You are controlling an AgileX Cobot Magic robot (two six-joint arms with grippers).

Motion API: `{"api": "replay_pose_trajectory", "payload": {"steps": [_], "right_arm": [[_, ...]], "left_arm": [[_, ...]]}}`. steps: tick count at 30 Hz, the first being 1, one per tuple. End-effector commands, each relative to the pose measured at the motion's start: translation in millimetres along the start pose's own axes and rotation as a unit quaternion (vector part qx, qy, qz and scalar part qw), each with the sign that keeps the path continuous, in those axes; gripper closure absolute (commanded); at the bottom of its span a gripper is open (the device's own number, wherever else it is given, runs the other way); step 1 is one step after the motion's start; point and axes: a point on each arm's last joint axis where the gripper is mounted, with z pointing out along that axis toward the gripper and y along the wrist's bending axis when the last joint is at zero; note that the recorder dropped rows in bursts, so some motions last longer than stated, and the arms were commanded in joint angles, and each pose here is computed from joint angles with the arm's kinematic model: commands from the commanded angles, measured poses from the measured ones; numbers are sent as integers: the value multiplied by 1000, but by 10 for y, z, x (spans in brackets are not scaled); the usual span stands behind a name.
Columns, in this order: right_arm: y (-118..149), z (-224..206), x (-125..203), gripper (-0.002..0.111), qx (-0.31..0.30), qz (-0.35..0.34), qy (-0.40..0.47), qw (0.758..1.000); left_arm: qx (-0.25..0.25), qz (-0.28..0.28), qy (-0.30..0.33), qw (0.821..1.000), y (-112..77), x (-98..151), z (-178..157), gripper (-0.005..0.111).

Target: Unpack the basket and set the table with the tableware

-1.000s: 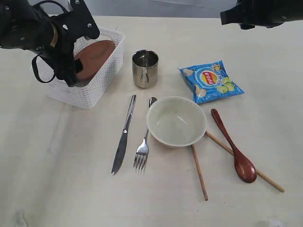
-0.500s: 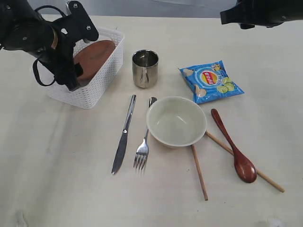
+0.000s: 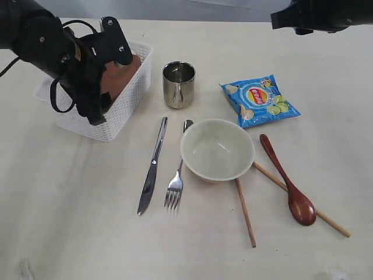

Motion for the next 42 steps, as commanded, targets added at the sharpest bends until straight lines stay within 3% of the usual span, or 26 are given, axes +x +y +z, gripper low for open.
{"api": "replay_pose_trajectory", "payload": {"steps": [1,10,17,24,29,33,42], "right_arm": [[-24,-22,-39,59,3,-2,-11,1000],[-24,-22,-39,59,3,-2,-11,1000],[-24,-22,-39,59,3,-2,-11,1000],[-24,-22,-43,59,3,-2,-14,1000],[-24,-22,-43,59,3,2,-14,1000],[-24,-22,-46,59,3,1,-15,1000],[-23,-22,-53,59,2,1,-19,1000]], "left_arm": [[19,-3,5,1000,8,-52,-36,35],[27,6,11,1000,-13,-53,111,35],[-17,13,-54,998,37,-169,317,35],[-22,12,-56,998,66,-153,326,38],[-20,8,-50,999,85,-120,330,68],[-18,8,-47,999,81,-115,331,106],[-45,9,-72,996,162,-163,78,107]]}}
